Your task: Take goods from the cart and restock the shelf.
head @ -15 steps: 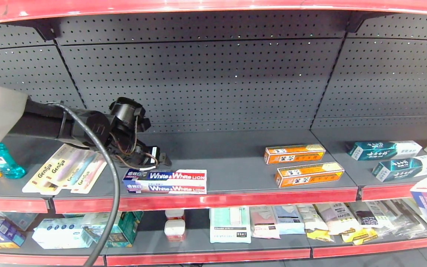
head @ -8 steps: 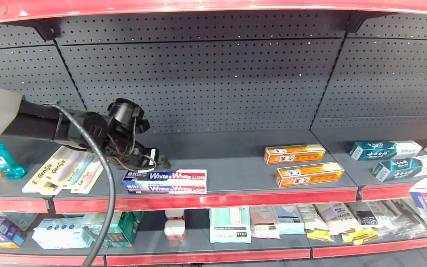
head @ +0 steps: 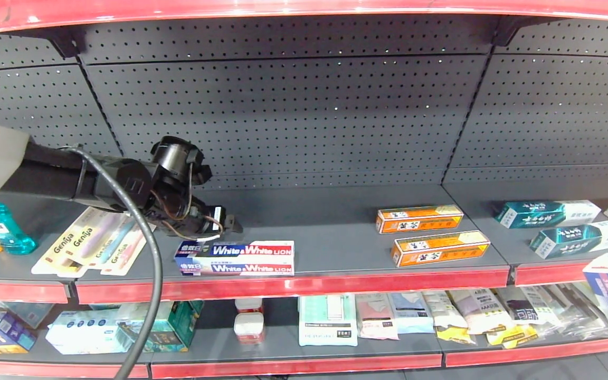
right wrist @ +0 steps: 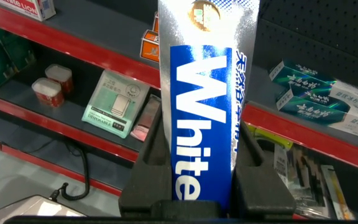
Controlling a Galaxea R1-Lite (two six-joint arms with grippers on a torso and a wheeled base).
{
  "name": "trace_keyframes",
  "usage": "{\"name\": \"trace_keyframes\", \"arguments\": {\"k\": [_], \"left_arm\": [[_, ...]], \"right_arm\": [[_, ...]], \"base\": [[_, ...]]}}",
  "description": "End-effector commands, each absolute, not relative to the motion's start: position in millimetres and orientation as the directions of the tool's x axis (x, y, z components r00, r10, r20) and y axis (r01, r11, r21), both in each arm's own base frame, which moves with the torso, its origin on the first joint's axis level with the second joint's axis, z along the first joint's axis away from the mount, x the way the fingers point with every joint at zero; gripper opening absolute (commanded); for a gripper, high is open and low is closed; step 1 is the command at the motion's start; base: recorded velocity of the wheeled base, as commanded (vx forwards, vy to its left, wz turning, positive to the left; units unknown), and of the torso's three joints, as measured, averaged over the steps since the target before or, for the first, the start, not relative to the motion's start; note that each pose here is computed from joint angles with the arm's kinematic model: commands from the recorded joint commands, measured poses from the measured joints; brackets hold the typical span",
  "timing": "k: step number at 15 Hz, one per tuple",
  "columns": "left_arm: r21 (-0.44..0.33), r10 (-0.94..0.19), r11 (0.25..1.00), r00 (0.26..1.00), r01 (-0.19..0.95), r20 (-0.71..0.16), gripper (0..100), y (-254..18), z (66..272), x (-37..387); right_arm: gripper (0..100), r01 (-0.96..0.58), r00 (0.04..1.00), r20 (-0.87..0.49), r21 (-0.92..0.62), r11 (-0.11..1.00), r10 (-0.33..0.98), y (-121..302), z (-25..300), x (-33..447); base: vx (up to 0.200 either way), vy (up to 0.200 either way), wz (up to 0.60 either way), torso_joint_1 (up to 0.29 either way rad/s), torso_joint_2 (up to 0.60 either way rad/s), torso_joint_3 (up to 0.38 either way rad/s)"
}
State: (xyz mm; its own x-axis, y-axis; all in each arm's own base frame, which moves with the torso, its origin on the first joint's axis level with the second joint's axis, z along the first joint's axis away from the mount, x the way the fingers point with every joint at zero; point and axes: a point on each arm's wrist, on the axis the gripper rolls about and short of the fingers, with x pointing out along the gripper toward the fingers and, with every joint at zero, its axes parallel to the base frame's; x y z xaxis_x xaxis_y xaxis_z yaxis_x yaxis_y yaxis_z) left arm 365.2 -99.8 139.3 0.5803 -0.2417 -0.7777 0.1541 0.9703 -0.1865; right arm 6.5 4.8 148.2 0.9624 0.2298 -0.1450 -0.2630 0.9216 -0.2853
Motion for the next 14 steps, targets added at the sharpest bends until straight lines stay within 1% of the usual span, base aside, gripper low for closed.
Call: {"name": "trace_keyframes", "arguments": {"k": [1,4,6,9,10,11,12,14], "left_arm": [[-0.190,-0.242,0.970,0.599,0.150,-0.763,100,-97,143,367],[-0.188,-0.223,0.974,0.646,0.124,-0.730,100,-82,165,355],[-0.181,-0.200,0.979,0.653,0.098,-0.730,100,-71,171,340],[-0.177,-0.169,0.982,0.684,0.059,-0.709,100,-55,172,320],[-0.172,-0.158,0.983,0.732,0.056,-0.663,100,-52,168,313],[-0.171,-0.154,0.984,0.747,0.055,-0.647,100,-51,167,309],[-0.172,-0.156,0.983,0.777,0.062,-0.610,100,-49,163,300],[-0.177,-0.156,0.982,0.815,0.067,-0.558,100,-46,168,284]], "right_arm": [[0,-0.264,0.962,-0.145,-0.284,0.922,0.231,5,148,6],[0,-0.267,0.960,-0.157,-0.271,0.925,0.231,5,148,8],[0,-0.269,0.958,-0.169,-0.259,0.928,0.231,5,150,11],[0,-0.277,0.953,-0.191,-0.250,0.928,0.234,5,156,19],[0,-0.279,0.952,-0.194,-0.249,0.927,0.235,5,156,20],[0,-0.281,0.952,-0.194,-0.249,0.927,0.236,5,156,20],[0,-0.282,0.951,-0.195,-0.245,0.927,0.238,5,156,20],[0,-0.285,0.948,-0.211,-0.238,0.929,0.236,5,155,22]], "base": [[0.000,0.000,0.00,0.000,0.00,0.000],[0.000,0.000,0.00,0.000,0.00,0.000],[0.000,0.000,0.00,0.000,0.00,0.000],[0.000,0.000,0.00,0.000,0.00,0.000],[0.000,0.000,0.00,0.000,0.00,0.000],[0.000,0.000,0.00,0.000,0.00,0.000],[0.000,0.000,0.00,0.000,0.00,0.000],[0.000,0.000,0.00,0.000,0.00,0.000]]}}
